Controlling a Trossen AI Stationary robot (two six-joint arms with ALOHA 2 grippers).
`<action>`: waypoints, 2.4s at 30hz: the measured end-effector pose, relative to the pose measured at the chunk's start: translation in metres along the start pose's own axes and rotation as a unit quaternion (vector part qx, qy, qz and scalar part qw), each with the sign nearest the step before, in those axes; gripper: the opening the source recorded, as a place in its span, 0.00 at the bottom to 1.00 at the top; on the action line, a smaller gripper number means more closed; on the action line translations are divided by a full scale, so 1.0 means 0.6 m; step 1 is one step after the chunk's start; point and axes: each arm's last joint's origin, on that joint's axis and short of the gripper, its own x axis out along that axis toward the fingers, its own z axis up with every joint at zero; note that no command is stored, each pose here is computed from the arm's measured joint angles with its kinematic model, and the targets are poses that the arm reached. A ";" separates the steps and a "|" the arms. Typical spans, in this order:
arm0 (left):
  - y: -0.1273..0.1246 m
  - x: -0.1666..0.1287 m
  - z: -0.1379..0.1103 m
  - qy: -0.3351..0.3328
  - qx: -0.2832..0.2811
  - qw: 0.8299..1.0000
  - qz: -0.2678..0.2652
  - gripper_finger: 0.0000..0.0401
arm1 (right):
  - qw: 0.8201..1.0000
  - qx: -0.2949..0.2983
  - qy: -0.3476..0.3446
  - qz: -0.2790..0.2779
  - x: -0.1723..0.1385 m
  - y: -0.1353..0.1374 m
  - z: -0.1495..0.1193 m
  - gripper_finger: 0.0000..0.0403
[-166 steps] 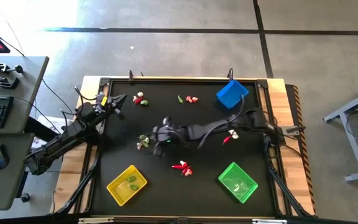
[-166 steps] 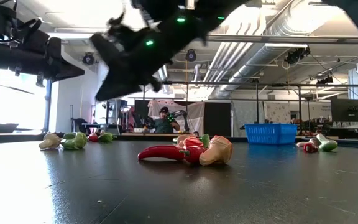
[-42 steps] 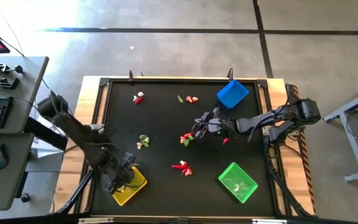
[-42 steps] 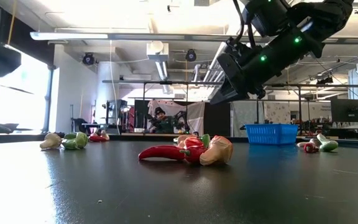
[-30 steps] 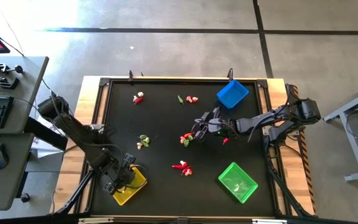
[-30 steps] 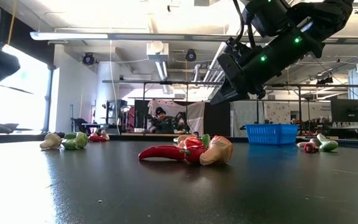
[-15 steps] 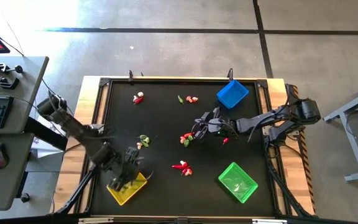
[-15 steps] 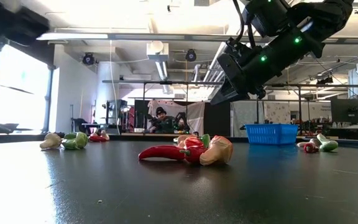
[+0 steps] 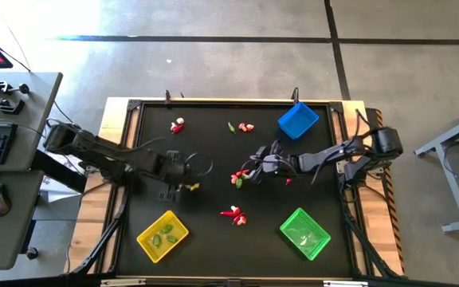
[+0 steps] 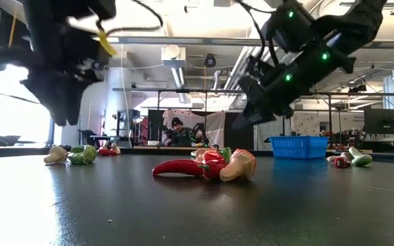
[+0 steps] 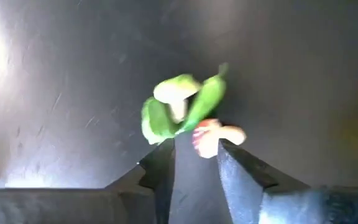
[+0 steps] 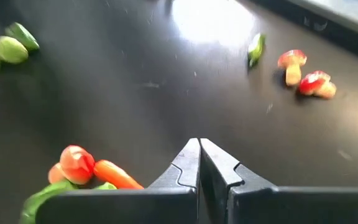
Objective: Sort produce into baskets
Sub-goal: Put the green chili pepper into the yellow bin
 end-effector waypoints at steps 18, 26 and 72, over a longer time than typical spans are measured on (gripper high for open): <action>0.066 0.056 -0.020 -0.007 -0.060 0.998 -0.037 0.44 | 0.999 -0.021 -0.028 0.024 0.014 0.009 0.000 0.00; 0.076 0.067 -0.024 -0.026 -0.073 0.995 -0.055 0.40 | 0.999 -0.021 -0.028 0.024 0.014 0.009 0.000 0.00; -0.158 -0.106 -0.028 -0.091 0.186 0.947 -0.246 0.02 | 0.999 -0.025 -0.021 0.021 0.014 0.008 -0.002 0.00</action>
